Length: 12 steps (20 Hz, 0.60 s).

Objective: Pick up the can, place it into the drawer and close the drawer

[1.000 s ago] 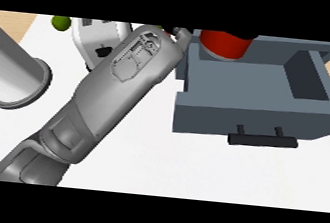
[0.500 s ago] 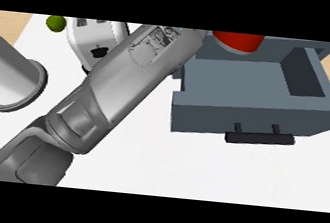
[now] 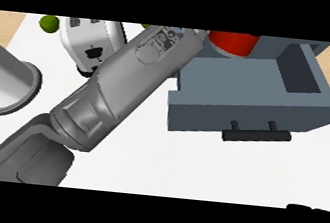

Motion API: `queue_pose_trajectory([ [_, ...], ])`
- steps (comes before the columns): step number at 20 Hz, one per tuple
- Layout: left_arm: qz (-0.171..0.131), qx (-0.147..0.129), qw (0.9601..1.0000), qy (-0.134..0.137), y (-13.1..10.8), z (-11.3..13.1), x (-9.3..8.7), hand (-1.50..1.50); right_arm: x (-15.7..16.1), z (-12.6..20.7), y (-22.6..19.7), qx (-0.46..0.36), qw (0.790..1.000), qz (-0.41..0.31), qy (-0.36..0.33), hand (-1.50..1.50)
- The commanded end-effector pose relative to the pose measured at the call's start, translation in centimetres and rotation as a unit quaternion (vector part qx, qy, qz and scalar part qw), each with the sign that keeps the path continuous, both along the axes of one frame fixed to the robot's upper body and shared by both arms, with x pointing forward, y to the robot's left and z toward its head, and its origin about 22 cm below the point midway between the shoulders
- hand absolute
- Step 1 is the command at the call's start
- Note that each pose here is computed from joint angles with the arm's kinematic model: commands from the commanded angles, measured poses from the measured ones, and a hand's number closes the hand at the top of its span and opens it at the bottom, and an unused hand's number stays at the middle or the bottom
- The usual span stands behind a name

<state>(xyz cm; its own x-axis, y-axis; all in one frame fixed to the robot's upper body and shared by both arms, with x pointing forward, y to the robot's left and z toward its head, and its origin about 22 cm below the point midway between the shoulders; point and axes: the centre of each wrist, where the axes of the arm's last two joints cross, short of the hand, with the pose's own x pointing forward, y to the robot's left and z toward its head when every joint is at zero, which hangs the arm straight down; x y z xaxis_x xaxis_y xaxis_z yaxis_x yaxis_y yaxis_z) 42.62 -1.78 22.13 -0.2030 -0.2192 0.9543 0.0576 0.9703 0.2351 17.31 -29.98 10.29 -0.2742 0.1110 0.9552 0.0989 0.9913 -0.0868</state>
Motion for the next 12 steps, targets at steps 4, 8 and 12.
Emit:
queue_pose_trajectory([
  [4,0.026,0.023,0.9992,-0.017,0.4,-1.9,0.4,1.5,0.9,0.3,0.8,0.006,1.0,0.011,-0.011,-1.5],
  [8,0.031,0.044,0.9985,-0.013,0.9,-3.6,0.5,1.5,1.9,-1.1,0.2,0.006,1.0,0.005,-0.009,-1.5],
  [12,0.026,0.051,0.9978,-0.034,0.7,-3.9,0.3,1.5,1.7,-0.2,-0.1,-0.004,1.0,0.006,-0.008,-1.5],
])
